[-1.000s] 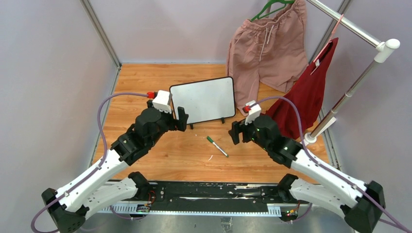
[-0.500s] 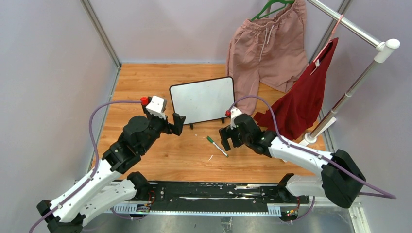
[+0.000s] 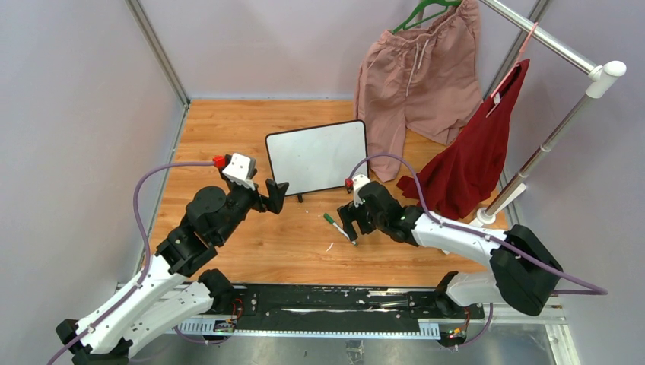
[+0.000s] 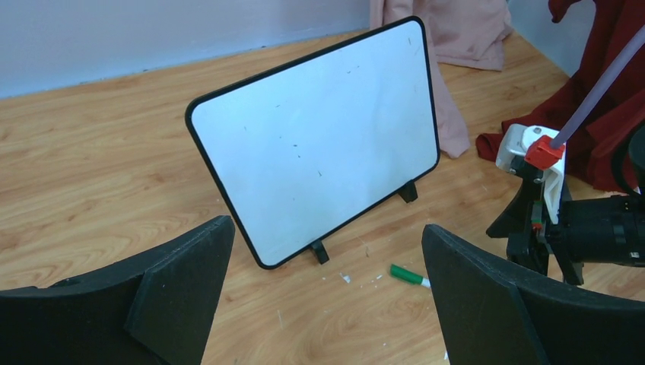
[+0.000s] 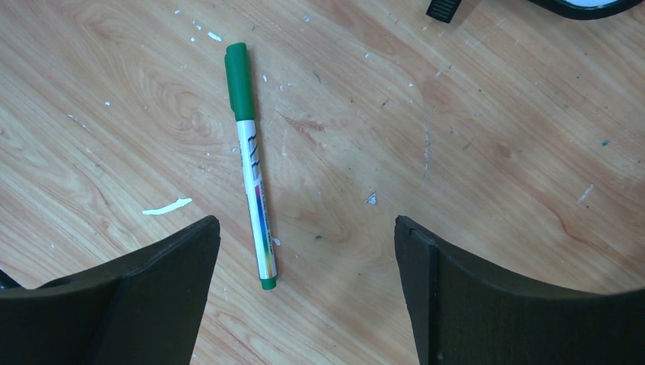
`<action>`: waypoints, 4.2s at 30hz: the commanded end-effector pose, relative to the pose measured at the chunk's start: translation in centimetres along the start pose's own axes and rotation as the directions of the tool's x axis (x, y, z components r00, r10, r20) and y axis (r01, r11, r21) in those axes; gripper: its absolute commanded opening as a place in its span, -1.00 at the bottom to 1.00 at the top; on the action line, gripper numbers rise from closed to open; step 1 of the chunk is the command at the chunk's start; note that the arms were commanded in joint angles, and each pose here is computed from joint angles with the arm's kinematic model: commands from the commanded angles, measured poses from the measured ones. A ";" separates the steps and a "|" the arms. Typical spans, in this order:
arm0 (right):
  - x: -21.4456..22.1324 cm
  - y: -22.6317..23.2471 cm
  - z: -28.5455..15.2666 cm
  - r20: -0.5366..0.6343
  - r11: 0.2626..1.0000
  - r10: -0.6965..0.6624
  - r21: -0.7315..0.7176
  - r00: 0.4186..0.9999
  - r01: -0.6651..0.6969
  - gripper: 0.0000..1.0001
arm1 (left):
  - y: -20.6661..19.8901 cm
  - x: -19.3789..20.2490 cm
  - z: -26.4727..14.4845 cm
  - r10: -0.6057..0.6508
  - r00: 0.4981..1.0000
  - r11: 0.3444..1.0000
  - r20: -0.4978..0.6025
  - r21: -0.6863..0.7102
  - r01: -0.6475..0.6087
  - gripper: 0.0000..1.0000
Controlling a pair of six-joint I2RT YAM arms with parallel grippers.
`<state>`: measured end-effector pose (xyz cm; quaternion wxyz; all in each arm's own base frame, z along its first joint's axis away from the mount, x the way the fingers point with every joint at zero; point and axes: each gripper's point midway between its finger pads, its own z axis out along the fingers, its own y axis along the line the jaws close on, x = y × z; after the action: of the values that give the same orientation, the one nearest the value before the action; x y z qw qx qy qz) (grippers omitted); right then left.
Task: Write a sentence on the whiteboard
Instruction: Open the whiteboard marker at the center of the board.
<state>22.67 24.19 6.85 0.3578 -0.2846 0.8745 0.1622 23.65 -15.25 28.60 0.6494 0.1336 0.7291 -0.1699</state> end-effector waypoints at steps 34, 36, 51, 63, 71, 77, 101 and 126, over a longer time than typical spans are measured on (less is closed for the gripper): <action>1.1 3.1 4.0 -0.140 0.982 -0.191 -0.019 0.972 0.190 -0.12 | -0.8 -0.4 0.0 -0.064 0.998 0.997 0.023 0.032 0.063 1.00; 1.3 3.1 4.0 -0.148 0.982 -0.190 -0.018 0.970 0.190 -0.12 | -0.9 -0.4 0.0 -0.063 0.998 0.998 0.022 0.033 0.062 1.00; 3.5 2.8 4.4 -0.210 0.981 -0.193 -0.022 0.958 0.193 -0.21 | -0.8 -0.3 0.1 -0.063 0.998 0.998 0.019 0.031 0.062 1.00; 4.7 3.0 4.7 -0.252 0.981 -0.193 -0.042 0.948 0.189 -0.82 | -0.8 -0.2 0.1 -0.063 0.998 0.998 0.019 0.027 0.062 1.00; 1.6 3.4 2.1 -0.123 0.990 -0.141 -0.037 0.982 0.137 -1.00 | -0.7 -0.2 0.1 -0.068 0.997 0.997 0.019 0.022 0.068 1.00; -3.6 4.5 -2.8 0.078 0.992 -0.088 -0.083 0.993 0.095 -1.00 | -1.5 -0.5 0.2 -0.086 0.995 0.994 0.044 0.067 0.083 1.00; -17.3 9.1 -16.8 0.604 0.948 0.081 -0.293 0.793 0.126 -1.00 | -10.2 -7.5 1.6 -0.579 0.813 0.734 -0.062 0.394 0.553 0.80; -18.0 9.6 -17.1 0.611 0.952 0.066 -0.276 0.789 0.134 -1.00 | -12.5 -5.4 2.8 -0.581 0.789 0.677 -0.200 0.420 0.604 0.09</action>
<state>18.41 29.79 29.94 0.5585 -0.2848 0.6900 0.3616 22.14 -27.26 32.66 0.4820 0.0323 0.7090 -0.5138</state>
